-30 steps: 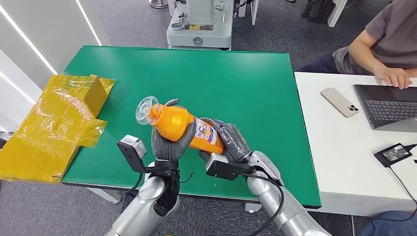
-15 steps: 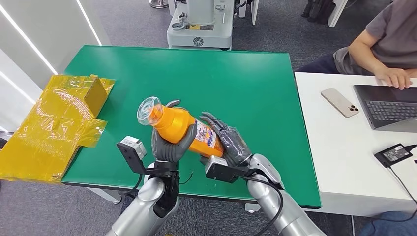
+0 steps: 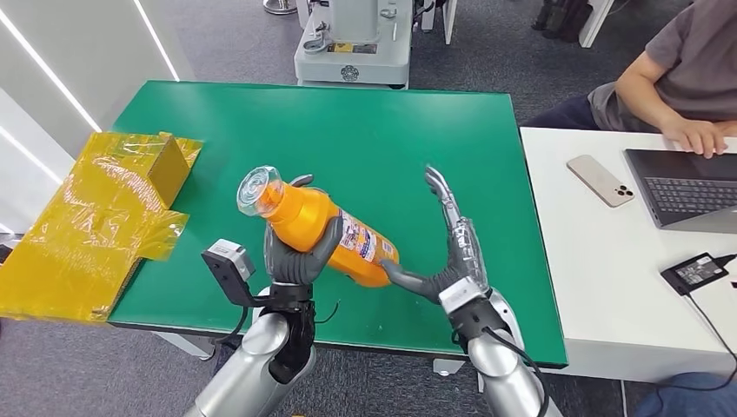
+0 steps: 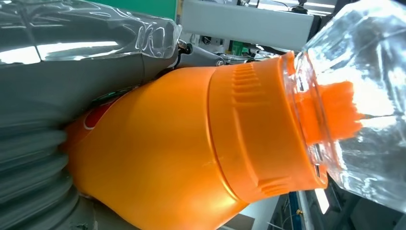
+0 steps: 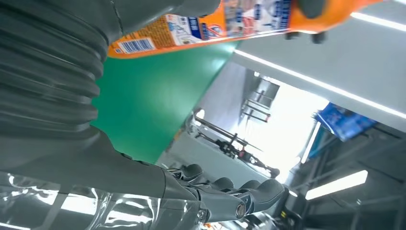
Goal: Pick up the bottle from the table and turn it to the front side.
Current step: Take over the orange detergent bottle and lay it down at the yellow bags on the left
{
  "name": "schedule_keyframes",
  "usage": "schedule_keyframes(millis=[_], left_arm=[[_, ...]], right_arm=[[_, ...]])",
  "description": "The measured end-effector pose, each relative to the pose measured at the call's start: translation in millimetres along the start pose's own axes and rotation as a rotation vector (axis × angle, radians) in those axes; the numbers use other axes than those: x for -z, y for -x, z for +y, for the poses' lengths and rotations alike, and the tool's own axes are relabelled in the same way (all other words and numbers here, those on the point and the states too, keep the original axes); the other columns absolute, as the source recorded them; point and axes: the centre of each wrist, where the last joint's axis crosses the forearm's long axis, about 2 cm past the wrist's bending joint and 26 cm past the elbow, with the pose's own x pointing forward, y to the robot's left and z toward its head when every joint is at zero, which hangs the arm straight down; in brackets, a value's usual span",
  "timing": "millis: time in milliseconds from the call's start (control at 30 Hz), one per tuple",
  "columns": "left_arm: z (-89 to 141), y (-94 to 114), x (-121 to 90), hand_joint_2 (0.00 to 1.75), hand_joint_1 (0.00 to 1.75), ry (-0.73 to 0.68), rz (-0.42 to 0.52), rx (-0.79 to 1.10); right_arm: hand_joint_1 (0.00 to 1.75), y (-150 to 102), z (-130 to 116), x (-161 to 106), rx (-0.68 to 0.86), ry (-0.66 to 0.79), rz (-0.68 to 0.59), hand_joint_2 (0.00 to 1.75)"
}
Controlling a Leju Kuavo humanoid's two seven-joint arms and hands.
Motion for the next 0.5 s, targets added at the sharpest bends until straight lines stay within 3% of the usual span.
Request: schedule_keyframes(millis=[267, 500], left_arm=[[2.7, 0.0, 0.7, 1.75, 1.75, 0.008, -0.003, 0.033], [26.7, -2.4, 10.8, 1.75, 1.75, 0.052, -0.04, 0.259]], right_arm=[[0.0, -24.5, 5.2, -6.0, 0.102, 0.04, -0.085, 1.75], [0.0, -42.5, 12.4, -23.4, 0.153, 0.08, -0.117, 1.75]])
